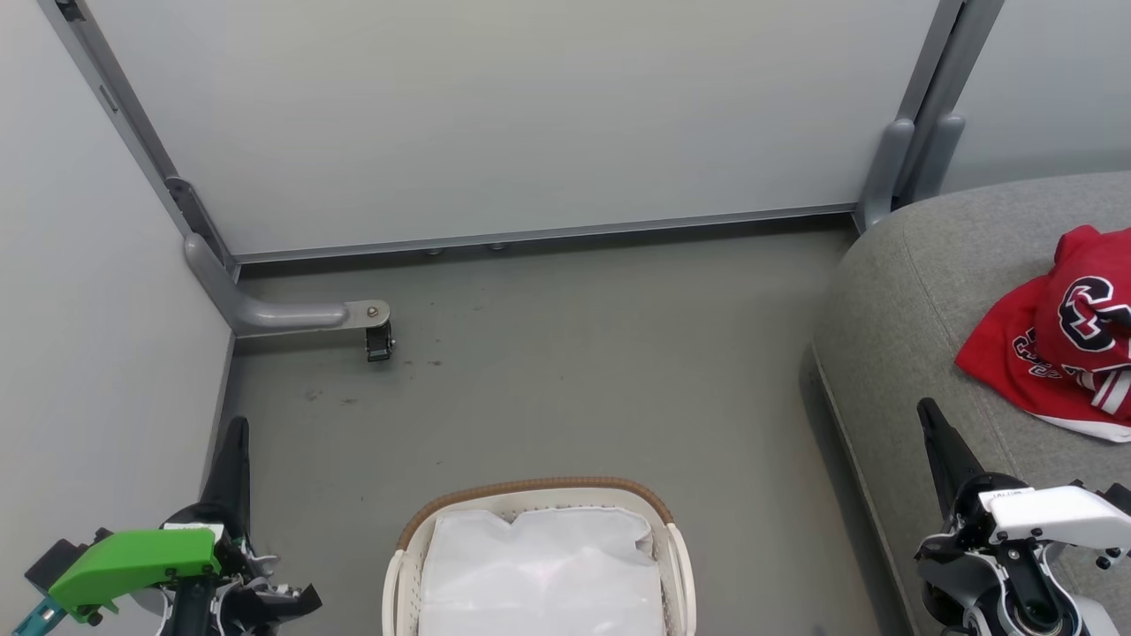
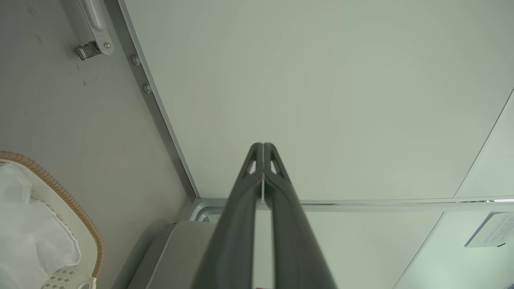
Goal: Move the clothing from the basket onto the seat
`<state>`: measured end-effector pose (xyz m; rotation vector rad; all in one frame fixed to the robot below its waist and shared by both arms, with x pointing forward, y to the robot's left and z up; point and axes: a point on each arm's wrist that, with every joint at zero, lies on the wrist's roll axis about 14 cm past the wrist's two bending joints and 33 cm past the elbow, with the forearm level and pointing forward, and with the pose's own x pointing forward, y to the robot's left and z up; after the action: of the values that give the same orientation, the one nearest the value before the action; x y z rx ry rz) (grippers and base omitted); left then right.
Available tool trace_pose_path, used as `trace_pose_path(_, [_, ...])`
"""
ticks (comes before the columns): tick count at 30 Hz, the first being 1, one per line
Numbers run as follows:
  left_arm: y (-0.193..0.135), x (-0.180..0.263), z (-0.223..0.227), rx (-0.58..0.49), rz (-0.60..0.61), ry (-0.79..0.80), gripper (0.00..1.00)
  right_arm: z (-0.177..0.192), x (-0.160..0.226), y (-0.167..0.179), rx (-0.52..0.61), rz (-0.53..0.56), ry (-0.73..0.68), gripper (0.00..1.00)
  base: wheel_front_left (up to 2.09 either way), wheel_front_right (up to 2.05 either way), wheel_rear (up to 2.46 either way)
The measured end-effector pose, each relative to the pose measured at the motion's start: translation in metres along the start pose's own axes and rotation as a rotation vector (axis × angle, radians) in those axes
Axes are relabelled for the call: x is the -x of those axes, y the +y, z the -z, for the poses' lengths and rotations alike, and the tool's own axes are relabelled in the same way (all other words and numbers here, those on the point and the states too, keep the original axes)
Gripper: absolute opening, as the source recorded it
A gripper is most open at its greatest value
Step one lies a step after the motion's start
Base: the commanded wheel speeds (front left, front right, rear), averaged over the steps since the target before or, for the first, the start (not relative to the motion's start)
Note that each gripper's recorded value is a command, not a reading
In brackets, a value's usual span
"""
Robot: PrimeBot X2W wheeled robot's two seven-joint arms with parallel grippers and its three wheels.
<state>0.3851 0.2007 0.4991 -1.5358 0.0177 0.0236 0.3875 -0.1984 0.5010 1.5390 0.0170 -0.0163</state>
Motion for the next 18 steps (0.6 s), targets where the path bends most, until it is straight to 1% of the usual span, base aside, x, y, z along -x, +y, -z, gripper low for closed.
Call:
trace_pose_path(6, [-0.0047,-0.0018,0.0007,0.036,0.016,0.004,0.00,-0.0005,0.0000,0.0031,-0.037,-0.012,0.001,0.00,0.00,0.00,0.00])
trace_pose_path(18, [-0.0056,-0.0023,0.0007,0.037,0.019,0.004,0.00,-0.0006,-0.0001,0.0034,-0.037,-0.013,0.001,0.00,0.00,0.00,0.00])
